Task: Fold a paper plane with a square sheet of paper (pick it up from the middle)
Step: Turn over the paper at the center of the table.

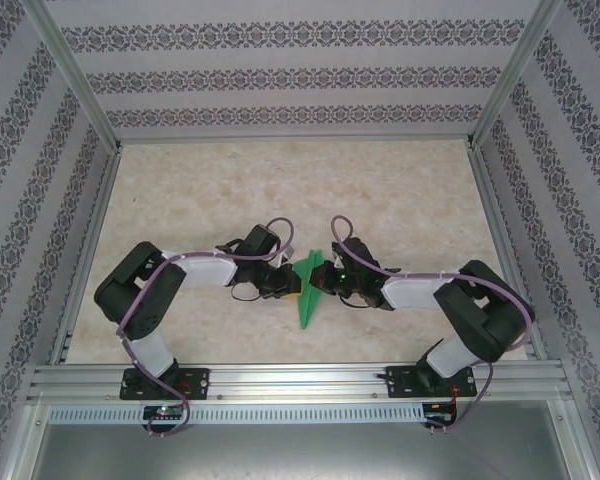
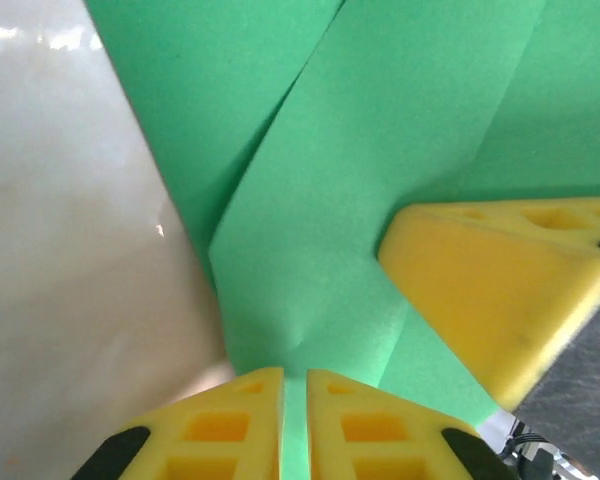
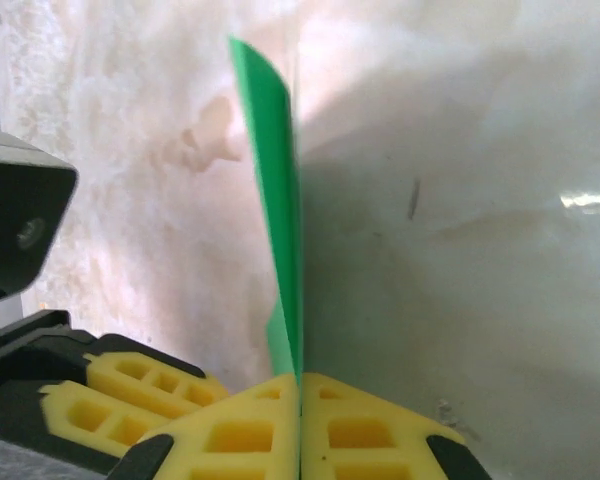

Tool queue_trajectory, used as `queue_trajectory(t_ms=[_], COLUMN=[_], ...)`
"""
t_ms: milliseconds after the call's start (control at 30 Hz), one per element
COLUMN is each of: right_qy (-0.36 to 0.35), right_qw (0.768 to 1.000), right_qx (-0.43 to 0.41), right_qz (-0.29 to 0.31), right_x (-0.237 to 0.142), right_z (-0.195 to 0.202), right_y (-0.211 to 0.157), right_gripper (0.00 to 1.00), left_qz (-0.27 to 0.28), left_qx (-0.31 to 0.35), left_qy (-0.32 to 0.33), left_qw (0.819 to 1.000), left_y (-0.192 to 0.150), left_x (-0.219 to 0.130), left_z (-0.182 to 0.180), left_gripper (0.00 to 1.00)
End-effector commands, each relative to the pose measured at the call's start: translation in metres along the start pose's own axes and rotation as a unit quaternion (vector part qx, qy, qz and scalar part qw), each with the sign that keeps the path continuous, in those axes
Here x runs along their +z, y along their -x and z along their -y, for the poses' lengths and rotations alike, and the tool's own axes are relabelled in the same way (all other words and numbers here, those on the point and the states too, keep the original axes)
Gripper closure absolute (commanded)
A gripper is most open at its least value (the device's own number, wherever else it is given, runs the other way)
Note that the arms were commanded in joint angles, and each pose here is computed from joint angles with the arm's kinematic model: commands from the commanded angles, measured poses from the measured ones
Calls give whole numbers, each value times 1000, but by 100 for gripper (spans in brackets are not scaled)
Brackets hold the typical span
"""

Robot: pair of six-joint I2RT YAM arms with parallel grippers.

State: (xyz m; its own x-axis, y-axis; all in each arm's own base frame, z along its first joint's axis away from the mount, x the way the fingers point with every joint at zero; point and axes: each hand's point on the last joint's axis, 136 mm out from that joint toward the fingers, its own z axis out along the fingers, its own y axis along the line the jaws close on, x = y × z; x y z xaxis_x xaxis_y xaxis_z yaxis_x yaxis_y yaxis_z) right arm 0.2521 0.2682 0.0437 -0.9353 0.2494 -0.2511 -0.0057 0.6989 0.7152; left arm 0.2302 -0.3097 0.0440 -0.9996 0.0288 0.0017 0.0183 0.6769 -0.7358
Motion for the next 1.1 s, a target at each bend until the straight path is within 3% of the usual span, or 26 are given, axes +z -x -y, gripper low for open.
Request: queue_trajectory(t_ms=[0,100,200,367,533,733,867,1000,1067], right_qy=[-38,-130,-252,-477,-581,-558,-534,-491,-444], right_qw=[998,986,956,848,758,766,785,814,842], right_qx=[-55,-100,-146,-229,-296,-315,-303,-292,-284], right_qz=[21,33,38,26,-10,-53,-82,-105,-115], right_x=[-20,-50,-90,-149,-130,-46,4,40,56], right_z=[-12,-9,-8,-9,-21,-41,-44,-56,-71], right_y=[13,27,43,63,60,36,18,1,-8], right_gripper=[94,93,91,91,92,90,87,78,64], left_qz=[61,127,198,302,364,409,420,414,406], left_qx=[27,35,42,12,-29,-37,-29,-22,-18], left_qy=[8,68,124,197,210,236,237,244,251], left_qw=[998,989,971,933,907,881,876,877,878], left_y=[8,19,26,28,23,14,8,3,1], left_x=[-28,-60,-98,-154,-187,-220,-226,-226,-225], left_z=[20,14,6,-23,-51,-65,-70,-76,-79], left_gripper=[80,76,75,72,65,59,56,55,55])
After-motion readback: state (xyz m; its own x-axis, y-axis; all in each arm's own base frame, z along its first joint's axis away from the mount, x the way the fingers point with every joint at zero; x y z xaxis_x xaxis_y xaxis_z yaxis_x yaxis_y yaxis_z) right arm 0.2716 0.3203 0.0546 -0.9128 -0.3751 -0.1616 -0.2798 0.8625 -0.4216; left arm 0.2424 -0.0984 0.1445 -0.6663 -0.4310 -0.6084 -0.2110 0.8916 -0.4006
